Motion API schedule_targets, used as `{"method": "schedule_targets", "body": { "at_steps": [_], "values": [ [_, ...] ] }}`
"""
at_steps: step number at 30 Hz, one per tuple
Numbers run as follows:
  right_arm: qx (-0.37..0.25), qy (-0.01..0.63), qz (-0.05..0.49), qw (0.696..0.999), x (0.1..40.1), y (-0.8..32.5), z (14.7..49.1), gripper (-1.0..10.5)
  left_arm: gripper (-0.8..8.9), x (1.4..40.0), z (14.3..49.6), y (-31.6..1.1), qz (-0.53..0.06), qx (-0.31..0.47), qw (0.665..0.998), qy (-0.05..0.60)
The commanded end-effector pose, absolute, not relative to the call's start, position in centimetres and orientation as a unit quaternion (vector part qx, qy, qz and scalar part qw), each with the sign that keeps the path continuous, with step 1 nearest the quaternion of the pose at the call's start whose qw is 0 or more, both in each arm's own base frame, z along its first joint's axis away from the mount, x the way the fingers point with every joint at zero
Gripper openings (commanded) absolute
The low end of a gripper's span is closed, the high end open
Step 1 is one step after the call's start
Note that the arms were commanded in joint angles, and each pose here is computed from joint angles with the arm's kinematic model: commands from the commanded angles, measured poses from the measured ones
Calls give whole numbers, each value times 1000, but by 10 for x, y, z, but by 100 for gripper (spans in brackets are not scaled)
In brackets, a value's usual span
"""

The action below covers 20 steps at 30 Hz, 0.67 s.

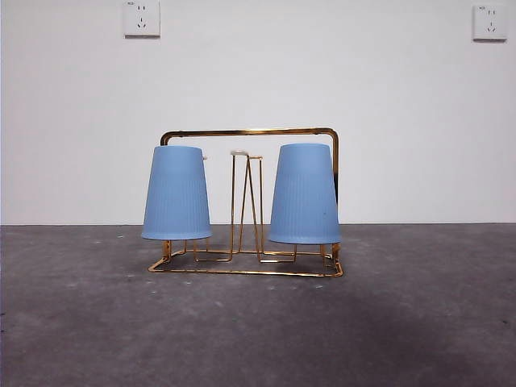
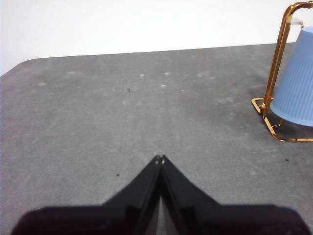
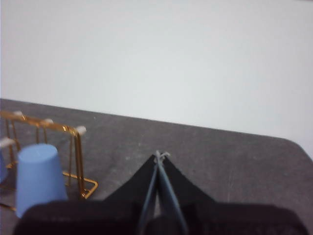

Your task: Pick up cup 1,put cup 1 in the cup rack,pick up cup 2,put cup 2 in the cup rack

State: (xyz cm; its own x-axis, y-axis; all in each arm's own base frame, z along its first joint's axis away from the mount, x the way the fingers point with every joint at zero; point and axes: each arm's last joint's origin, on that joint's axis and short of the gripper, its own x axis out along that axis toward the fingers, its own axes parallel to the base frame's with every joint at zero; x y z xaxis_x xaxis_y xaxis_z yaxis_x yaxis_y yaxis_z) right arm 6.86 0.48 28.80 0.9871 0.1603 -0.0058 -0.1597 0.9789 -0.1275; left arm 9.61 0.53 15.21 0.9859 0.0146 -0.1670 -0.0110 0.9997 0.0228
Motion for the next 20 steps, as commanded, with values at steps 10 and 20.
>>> {"method": "schedule_targets", "body": {
  "at_steps": [10,20],
  "values": [
    [-16,17,43,999,93,3,183,1,-3,97,149,5,6,8,996,86],
    [11,85,40,996,96,3,151,1,-3,97,149,5,6,8,996,86]
  ]
}}
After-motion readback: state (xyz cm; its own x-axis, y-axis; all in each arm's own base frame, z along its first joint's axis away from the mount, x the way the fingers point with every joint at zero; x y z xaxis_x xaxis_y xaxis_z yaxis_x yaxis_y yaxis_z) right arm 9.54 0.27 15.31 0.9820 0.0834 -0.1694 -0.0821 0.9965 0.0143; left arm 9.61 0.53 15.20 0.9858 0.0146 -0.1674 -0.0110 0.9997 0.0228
